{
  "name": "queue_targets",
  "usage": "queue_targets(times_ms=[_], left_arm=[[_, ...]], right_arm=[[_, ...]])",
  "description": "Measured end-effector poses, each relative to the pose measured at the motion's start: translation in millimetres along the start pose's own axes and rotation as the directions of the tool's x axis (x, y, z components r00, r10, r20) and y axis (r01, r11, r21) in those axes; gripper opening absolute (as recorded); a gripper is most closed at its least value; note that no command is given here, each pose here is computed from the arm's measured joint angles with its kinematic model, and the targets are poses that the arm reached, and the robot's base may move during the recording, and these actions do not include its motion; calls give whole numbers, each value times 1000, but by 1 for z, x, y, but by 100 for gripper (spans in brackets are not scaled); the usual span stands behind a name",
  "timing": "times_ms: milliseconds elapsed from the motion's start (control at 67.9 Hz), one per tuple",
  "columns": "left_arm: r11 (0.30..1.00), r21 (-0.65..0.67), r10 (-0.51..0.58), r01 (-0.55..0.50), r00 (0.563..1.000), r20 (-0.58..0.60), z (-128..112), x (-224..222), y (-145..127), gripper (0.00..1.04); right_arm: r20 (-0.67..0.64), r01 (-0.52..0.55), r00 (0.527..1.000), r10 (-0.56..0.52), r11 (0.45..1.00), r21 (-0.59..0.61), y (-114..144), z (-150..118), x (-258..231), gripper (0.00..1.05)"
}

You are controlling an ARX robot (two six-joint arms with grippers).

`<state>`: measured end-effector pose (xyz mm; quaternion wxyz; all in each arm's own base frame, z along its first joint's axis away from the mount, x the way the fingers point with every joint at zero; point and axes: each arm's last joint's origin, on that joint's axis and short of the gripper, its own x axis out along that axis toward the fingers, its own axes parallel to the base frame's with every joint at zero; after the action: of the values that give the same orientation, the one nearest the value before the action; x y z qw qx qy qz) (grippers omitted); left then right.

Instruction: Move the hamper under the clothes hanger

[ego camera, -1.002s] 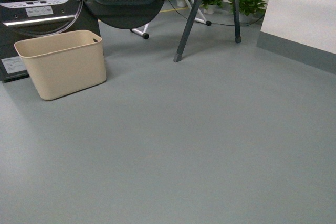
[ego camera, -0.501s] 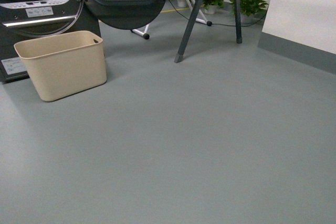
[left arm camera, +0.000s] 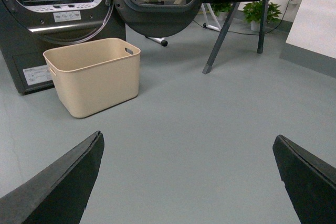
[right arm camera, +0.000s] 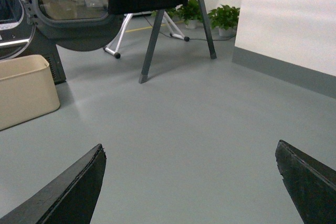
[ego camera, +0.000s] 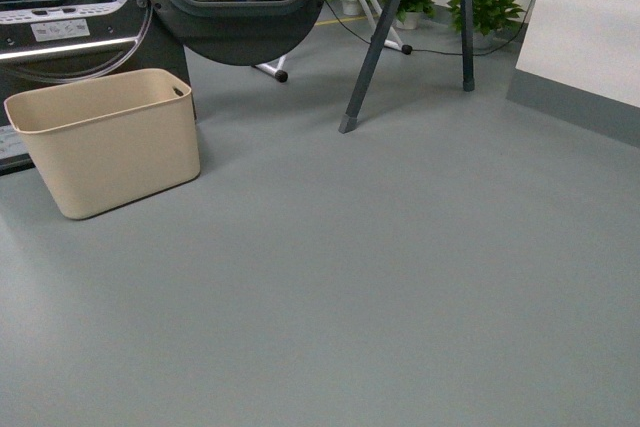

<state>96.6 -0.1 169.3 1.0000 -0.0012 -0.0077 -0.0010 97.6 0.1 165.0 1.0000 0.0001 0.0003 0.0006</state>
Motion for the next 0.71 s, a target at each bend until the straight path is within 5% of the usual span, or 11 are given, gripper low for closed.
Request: queue_targets(times_ms=[707], left_arm=[[1000, 0, 0, 0, 1000, 0, 0, 0, 0, 98]], right_arm=[[-1, 0, 1000, 0, 1000, 0, 0, 0, 0, 97]])
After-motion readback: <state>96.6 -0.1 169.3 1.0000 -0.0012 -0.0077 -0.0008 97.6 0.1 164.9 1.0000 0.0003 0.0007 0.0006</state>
